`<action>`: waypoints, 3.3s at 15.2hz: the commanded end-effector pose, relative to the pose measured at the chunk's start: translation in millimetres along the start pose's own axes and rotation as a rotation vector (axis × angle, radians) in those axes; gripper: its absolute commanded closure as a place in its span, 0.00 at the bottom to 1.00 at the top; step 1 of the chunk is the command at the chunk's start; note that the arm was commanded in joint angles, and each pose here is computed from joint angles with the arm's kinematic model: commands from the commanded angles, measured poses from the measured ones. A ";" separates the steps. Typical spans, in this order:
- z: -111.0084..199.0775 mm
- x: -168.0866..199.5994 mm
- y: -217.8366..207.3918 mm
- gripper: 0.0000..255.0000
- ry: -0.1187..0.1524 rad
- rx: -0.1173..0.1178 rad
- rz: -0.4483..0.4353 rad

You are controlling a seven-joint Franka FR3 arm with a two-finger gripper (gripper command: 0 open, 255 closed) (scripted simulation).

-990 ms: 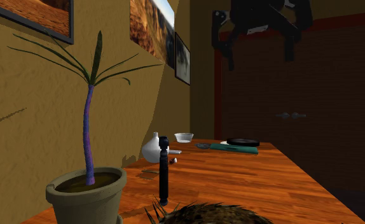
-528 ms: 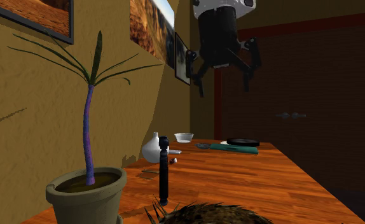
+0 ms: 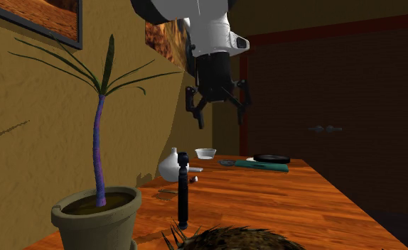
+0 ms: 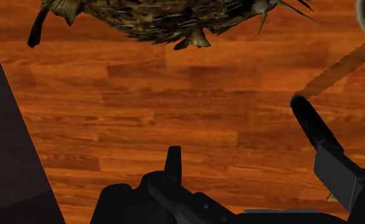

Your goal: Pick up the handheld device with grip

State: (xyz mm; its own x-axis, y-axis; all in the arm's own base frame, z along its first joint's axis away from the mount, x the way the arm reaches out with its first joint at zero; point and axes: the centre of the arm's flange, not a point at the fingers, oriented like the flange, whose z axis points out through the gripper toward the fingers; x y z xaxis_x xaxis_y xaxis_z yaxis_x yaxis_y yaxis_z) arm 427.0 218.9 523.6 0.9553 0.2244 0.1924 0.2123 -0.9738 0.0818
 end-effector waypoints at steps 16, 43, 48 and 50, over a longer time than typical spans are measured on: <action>104.8 98.1 -149.9 0.00 0.016 0.025 -0.006; 92.3 100.6 -148.8 1.00 0.016 0.025 -0.006; 66.5 105.6 -146.7 1.00 0.016 0.025 -0.006; 60.6 106.8 -146.1 1.00 0.016 0.025 -0.006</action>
State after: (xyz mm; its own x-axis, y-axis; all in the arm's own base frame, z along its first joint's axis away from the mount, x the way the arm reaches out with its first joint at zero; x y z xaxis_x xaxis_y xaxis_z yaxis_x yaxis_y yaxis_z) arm 510.4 382.3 470.3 0.9508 0.2305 0.2072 0.2230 -0.9730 0.0588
